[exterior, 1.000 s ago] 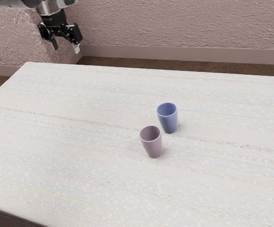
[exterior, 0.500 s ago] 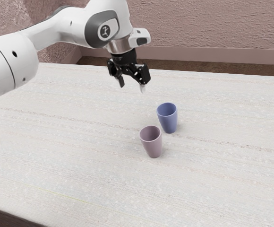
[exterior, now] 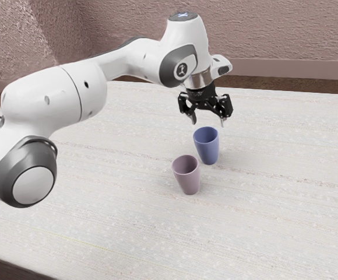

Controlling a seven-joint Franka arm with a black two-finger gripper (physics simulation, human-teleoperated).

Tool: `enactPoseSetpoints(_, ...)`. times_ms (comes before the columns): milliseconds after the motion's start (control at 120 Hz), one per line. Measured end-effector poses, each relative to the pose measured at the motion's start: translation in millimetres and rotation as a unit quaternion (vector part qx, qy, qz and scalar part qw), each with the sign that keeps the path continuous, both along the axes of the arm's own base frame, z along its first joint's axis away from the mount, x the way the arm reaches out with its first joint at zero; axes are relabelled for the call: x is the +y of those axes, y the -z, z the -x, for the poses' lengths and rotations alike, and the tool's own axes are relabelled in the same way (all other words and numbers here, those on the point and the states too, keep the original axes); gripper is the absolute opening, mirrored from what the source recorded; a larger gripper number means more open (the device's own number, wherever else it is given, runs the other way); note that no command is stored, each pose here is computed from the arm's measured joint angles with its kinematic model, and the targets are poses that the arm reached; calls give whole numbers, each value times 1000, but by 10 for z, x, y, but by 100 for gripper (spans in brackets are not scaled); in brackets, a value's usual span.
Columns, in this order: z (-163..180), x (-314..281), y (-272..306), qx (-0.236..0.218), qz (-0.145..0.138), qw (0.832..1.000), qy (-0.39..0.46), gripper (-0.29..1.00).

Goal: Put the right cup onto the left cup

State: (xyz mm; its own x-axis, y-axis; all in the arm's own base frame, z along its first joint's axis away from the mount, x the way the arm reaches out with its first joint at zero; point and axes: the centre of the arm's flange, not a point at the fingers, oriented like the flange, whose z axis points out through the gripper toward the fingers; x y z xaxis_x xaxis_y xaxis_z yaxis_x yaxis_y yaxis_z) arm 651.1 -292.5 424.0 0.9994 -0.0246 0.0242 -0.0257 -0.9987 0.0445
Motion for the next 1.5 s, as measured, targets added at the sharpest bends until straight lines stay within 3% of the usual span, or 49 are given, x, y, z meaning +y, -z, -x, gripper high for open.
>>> enactPoseSetpoints(317,-30,-145,427,26,-9,999,-35,68)
enactPoseSetpoints(617,-150,-212,485,18,-9,998,-58,68)
enactPoseSetpoints(1033,-247,-226,694,6,-35,997,-66,67)
enactPoseSetpoints(1158,-244,-244,785,9,-39,997,-69,57)
enactPoseSetpoints(1367,-242,-236,808,10,-39,996,-75,19)
enactPoseSetpoints(1500,-240,-207,808,12,-41,996,-80,4)
